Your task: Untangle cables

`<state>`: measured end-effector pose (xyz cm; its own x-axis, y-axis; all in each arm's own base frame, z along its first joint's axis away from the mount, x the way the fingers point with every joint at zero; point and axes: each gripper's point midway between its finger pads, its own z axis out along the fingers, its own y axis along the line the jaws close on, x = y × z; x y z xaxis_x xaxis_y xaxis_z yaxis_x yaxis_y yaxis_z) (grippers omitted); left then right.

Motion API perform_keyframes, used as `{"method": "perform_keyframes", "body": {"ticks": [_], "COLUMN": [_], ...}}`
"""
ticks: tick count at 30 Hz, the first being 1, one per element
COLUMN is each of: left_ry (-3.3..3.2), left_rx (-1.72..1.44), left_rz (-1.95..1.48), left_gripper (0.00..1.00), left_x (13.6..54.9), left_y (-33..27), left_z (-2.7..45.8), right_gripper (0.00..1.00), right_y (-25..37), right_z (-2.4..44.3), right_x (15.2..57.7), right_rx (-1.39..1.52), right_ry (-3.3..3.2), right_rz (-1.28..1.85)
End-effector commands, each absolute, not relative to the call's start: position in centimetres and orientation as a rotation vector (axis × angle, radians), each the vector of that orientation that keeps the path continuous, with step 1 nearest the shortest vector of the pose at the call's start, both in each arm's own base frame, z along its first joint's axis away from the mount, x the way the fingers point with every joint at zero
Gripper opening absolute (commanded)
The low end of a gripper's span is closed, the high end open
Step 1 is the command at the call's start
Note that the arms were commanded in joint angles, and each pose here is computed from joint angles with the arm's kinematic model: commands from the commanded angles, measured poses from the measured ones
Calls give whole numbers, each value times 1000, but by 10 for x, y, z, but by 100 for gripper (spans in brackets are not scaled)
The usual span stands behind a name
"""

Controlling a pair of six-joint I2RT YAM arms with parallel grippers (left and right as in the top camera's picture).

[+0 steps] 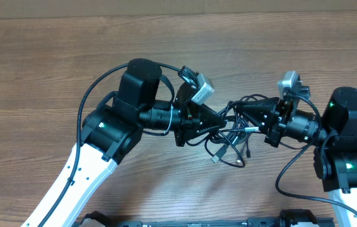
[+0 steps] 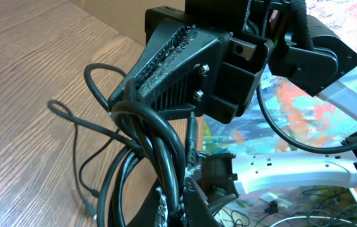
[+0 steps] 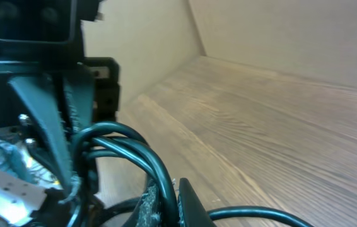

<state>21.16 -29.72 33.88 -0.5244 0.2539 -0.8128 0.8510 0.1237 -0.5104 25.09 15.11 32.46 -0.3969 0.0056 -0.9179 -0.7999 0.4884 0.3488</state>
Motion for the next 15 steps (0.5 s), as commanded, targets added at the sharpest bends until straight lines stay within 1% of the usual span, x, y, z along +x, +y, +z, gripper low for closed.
{"method": "perform_keyframes", "body": {"ticks": [1, 9, 15], "left_ry": [1805, 1802, 1802], "left_rx": [1113, 1118, 1118], "left_rz": [-1487, -1494, -1494], "left_gripper": [4, 4, 4], "left_x": [197, 196, 196], "left_y": [-297, -297, -297], "left_z": [350, 351, 351], "right_gripper": [4, 4, 4], "right_y": [122, 122, 123], "right_z": [316, 315, 309], "right_x": [281, 281, 278], "right_rx": [-576, -634, -620], "right_ry": [1808, 1782, 1815], "right_rz": [788, 744, 763]}}
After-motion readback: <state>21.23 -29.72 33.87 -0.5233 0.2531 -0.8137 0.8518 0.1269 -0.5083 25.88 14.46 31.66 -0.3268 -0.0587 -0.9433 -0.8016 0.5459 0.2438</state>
